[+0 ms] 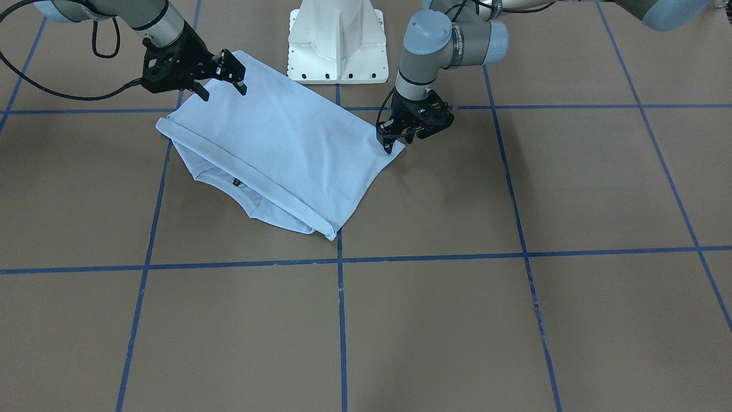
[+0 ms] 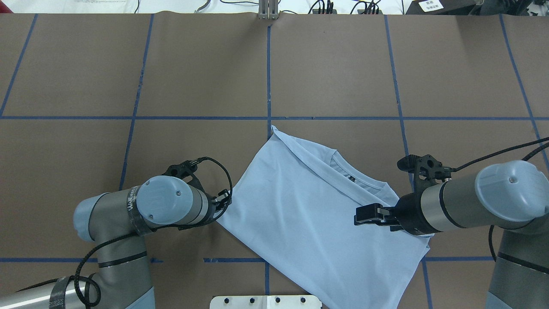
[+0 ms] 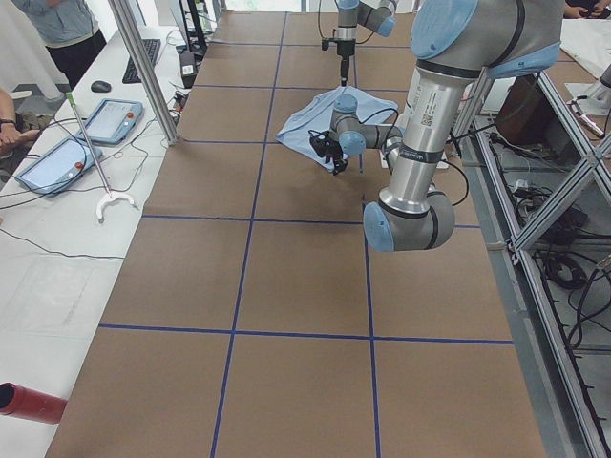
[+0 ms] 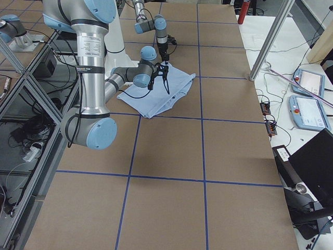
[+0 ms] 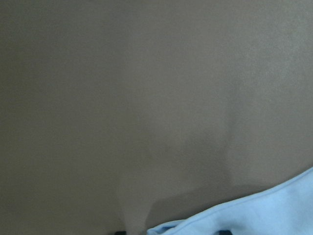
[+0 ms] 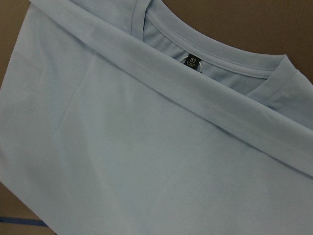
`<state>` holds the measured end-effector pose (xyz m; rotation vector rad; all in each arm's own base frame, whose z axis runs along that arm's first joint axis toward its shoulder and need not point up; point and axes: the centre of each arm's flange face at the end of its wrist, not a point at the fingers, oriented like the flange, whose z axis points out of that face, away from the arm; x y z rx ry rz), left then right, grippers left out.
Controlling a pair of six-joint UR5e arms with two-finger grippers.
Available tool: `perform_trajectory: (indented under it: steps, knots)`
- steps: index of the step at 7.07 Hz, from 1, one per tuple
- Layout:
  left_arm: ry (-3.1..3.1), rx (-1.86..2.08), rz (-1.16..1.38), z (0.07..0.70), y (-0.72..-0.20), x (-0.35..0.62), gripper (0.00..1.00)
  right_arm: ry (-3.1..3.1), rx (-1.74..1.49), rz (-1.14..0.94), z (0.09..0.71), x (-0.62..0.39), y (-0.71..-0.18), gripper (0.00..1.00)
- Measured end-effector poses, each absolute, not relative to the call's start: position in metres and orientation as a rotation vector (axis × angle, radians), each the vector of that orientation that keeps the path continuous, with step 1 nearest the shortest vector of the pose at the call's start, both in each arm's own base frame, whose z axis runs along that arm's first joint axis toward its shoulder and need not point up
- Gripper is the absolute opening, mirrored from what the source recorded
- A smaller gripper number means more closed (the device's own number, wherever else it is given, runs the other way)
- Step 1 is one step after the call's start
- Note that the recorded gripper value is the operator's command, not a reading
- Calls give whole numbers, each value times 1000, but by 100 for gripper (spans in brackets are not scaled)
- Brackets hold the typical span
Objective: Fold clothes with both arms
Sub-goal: 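Lower the left gripper to the shirt edge nearest it while the right gripper holds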
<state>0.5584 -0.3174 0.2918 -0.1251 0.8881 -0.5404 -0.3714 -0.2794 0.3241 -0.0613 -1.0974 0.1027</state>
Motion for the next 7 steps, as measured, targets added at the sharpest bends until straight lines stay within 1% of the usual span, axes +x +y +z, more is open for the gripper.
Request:
perform_trajectory:
  steps: [1,2,5,7]
  knots:
    - [889,-126,-540,291,-317,559,7,-1097,-62,103,324,-371,-280,100]
    - [890,-126,-539,291,-317,559,0,-1097,-62,103,325,-371,-280,100]
    - [889,-123,-541,284,-319,556,0,-1097,-62,105,325,-370,-281,100]
    - [877,-92,-570,265,-345,534,0,-1099,-62,109,324,-368,-283,100]
